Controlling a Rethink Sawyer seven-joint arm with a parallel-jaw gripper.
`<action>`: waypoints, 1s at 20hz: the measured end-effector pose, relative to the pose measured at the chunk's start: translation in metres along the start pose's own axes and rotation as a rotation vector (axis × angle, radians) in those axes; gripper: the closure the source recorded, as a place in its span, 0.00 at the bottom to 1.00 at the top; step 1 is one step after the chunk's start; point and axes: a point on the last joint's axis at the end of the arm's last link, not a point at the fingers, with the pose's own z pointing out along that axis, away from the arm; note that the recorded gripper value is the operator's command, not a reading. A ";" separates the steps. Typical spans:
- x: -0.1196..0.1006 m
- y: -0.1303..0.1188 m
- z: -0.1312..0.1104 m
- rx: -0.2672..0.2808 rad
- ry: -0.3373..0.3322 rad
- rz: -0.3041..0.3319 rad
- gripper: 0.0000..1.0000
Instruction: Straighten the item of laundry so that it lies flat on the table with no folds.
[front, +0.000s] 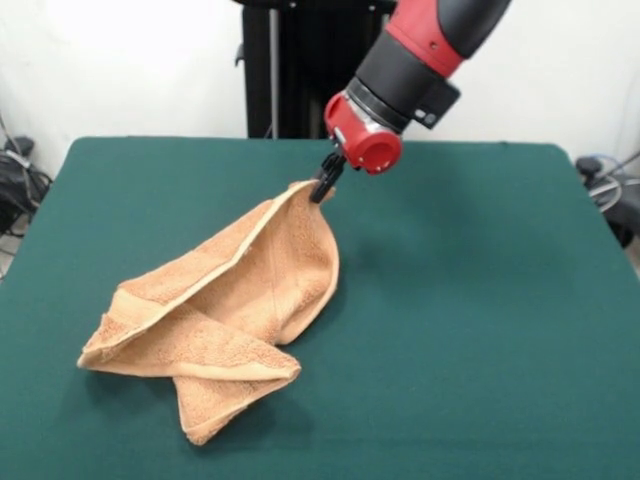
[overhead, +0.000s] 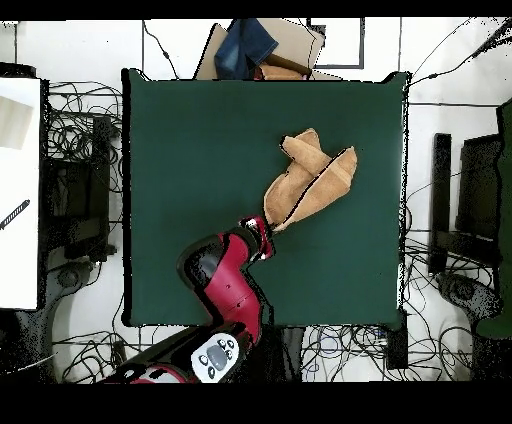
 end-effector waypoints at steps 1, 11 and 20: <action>0.000 -0.001 0.001 0.004 -0.002 0.007 1.00; -0.006 -0.007 0.011 0.056 -0.028 0.123 1.00; -0.015 -0.008 0.012 0.094 -0.062 0.298 1.00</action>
